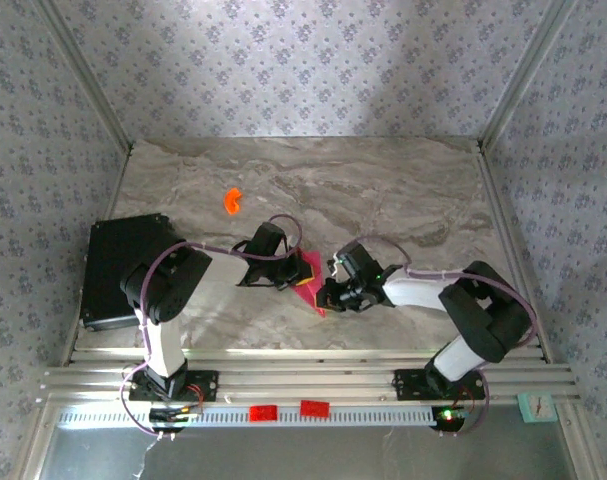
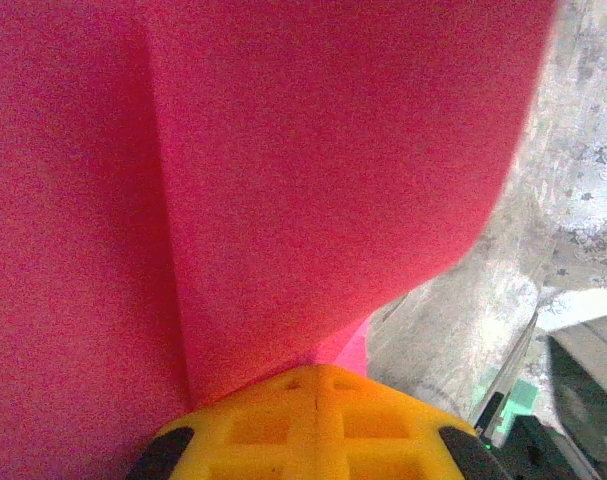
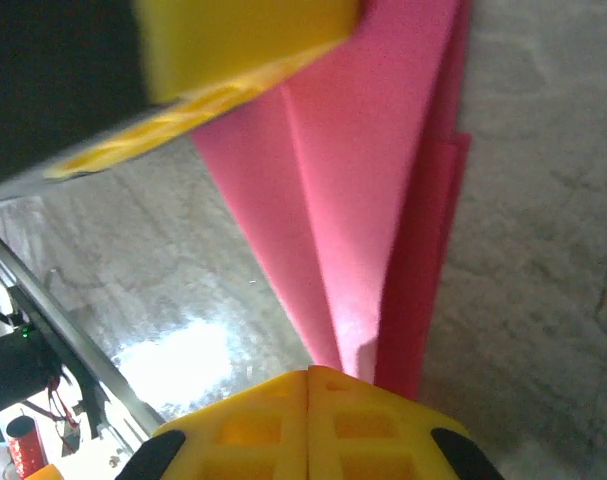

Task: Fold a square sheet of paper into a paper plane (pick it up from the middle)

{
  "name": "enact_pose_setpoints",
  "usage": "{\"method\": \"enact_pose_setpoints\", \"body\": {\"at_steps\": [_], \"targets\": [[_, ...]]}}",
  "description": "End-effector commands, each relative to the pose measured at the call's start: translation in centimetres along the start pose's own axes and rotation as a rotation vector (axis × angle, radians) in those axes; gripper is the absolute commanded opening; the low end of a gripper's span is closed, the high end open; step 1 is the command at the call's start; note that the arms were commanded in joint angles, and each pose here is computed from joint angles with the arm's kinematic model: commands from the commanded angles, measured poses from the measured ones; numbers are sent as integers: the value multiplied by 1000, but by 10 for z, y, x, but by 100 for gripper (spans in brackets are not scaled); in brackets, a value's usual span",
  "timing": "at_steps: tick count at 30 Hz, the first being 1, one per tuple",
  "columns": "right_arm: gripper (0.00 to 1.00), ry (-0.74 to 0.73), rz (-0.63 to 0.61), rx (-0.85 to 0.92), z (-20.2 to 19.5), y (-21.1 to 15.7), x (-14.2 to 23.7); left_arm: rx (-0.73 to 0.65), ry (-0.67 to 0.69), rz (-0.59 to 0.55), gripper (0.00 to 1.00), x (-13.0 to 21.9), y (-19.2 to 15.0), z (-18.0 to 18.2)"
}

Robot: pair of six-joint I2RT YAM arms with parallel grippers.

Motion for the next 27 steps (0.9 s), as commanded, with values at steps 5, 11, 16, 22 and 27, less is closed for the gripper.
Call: {"method": "enact_pose_setpoints", "body": {"at_steps": [5,11,16,22,27], "targets": [[8,1,14,67,25,14,8,91,160,16,6,-4,-11,36],[9,-61,69,43,14,6,-10,89,157,21,6,-4,-10,35],[9,-91,82,-15,-8,-9,-10,89,158,26,6,-4,-11,35],[9,-66,66,-59,-23,-20,-2,90,161,26,6,-5,-11,36],[9,-51,70,-88,-31,-28,0,90,161,25,6,-5,-11,36]]}}
Point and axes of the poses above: each hand's point on the last joint's axis, 136 mm out from that joint toward the fingers, its own x axis back along the fingers, its own z axis along the line the jaws close on, y = z × x, the point moved 9 cm from there along x, back along the fingers
